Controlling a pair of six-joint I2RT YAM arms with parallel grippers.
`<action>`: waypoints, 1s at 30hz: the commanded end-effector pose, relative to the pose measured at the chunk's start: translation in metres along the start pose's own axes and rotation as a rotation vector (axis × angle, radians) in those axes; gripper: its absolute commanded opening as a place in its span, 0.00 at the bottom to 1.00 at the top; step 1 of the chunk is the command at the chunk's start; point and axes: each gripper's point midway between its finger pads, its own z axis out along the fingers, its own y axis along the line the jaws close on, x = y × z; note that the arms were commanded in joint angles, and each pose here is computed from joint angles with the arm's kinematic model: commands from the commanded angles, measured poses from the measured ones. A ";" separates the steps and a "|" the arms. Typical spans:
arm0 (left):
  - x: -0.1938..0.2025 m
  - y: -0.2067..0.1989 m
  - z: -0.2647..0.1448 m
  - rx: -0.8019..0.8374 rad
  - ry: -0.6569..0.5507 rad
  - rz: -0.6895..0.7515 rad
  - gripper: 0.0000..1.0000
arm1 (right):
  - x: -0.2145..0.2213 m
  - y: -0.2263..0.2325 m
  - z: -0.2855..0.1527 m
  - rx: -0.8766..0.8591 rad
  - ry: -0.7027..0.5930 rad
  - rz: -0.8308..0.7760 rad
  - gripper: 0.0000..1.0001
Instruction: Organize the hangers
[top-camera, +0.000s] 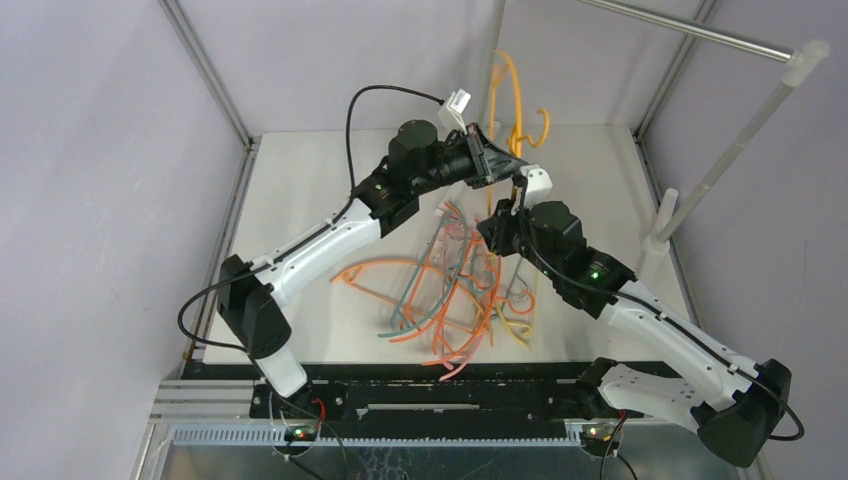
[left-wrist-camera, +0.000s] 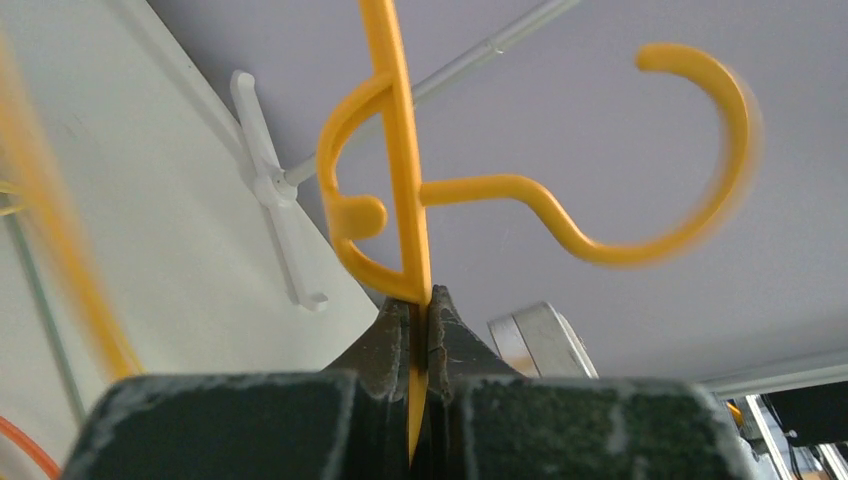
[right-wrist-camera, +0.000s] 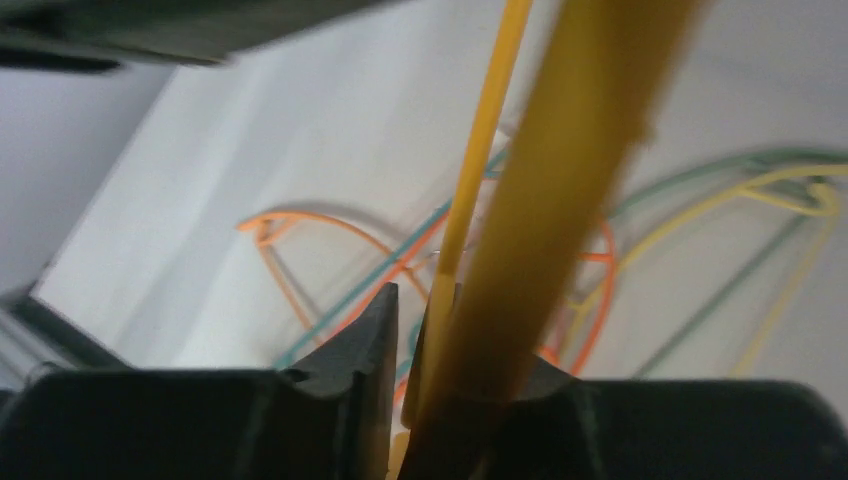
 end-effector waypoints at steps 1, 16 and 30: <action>-0.015 -0.031 -0.009 0.079 -0.039 0.027 0.00 | -0.013 -0.009 -0.004 0.062 -0.054 -0.012 0.17; -0.036 -0.039 -0.076 -0.044 -0.128 0.412 1.00 | -0.035 -0.085 -0.051 0.266 -0.101 0.036 0.00; -0.021 -0.005 -0.133 -0.209 -0.143 0.500 1.00 | -0.123 -0.168 -0.064 0.499 -0.229 0.052 0.00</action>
